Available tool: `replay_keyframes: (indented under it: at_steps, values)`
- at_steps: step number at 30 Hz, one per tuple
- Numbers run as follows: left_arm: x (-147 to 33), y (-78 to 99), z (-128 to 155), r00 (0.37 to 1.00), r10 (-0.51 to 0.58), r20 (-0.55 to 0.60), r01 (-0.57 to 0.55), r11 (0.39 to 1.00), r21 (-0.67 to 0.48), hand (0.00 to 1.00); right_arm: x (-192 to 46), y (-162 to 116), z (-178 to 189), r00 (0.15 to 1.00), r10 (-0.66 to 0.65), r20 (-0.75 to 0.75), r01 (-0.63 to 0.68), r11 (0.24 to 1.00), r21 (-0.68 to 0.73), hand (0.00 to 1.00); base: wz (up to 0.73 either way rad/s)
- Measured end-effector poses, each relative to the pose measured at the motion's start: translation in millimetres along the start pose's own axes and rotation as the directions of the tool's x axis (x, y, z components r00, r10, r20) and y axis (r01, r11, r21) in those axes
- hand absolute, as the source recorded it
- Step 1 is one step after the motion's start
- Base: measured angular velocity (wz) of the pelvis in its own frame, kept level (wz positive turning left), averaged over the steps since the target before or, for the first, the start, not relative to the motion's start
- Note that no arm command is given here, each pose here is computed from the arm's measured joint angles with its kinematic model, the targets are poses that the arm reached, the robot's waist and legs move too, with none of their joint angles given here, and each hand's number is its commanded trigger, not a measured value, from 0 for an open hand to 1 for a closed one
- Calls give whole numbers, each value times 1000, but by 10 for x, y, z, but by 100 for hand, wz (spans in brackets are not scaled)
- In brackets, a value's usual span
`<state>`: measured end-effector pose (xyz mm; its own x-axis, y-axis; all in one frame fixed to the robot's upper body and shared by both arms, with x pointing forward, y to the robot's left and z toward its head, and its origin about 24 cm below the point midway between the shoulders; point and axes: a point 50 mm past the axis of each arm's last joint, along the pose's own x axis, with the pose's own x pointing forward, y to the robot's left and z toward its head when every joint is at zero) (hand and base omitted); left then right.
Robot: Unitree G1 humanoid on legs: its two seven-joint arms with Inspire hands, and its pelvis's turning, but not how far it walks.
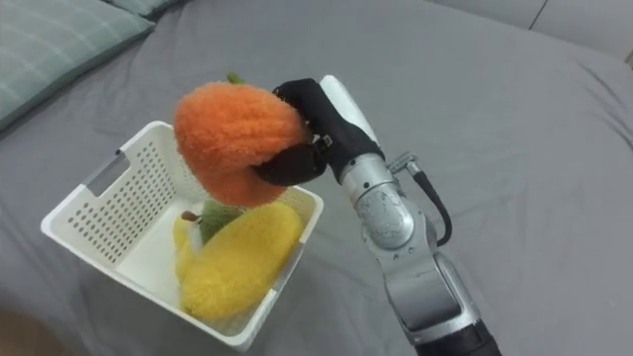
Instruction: Collect toys from the bed
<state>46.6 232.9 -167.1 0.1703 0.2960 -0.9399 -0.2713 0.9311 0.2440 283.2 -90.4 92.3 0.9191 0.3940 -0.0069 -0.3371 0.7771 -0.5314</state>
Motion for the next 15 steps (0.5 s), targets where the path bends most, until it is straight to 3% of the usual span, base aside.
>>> replay_keyframes:
  at_steps: [4, 15]
  values:
    - [4, -2, 39, 1000, -10, 7, 10, 1000, 2, 0, 4, 64, 0, 1000, 29, -9, -29, 1000, -10, 0, 8]
    - [6, 35, 21, 1000, 2, -16, -2, 1000, 5, 0, 13, 140, -100, 996, 70, -63, -70, 998, 1, 0, 5]
